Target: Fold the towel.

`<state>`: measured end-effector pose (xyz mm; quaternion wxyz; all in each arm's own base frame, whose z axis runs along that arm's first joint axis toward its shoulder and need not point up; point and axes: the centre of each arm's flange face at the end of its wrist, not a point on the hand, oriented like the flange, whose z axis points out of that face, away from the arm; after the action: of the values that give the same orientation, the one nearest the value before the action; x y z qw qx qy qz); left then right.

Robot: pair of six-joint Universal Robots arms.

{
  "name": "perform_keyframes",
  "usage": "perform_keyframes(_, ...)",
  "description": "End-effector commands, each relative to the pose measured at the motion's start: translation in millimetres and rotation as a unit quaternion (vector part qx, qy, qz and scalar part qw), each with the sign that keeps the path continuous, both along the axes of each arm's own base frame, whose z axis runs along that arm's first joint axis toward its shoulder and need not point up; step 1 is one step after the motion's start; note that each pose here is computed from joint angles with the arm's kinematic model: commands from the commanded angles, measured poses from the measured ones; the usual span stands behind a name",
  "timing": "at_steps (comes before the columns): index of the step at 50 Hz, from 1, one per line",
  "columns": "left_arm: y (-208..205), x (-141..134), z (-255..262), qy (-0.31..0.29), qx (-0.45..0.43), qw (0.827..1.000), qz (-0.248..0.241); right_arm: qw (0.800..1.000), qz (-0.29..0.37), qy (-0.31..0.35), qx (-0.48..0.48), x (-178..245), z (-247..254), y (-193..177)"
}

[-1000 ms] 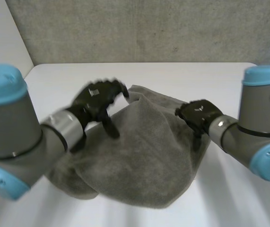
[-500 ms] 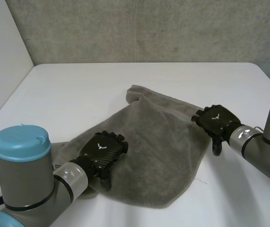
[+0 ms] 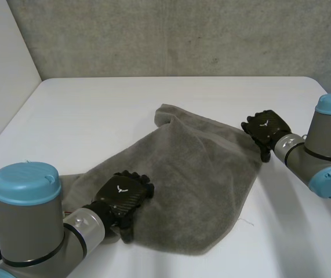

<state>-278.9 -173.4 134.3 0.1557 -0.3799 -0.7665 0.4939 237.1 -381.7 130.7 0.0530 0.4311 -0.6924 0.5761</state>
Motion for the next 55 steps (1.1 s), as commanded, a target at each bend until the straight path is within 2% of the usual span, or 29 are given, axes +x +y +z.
perform_keyframes(1, -1, -1, 1, 0.002, -0.003, 1.000, 0.001, 1.000, -0.008, 0.005, -0.002, -5, -5, -12)
perform_keyframes(14, -4, 1, 2, 0.004, -0.004, 1.000, 0.006, 0.999, -0.020, 0.020, 0.021, -18, -19, -25)
perform_keyframes(55, -10, 2, 2, 0.010, -0.014, 1.000, 0.012, 1.000, -0.020, 0.017, 0.016, -16, -24, -36)
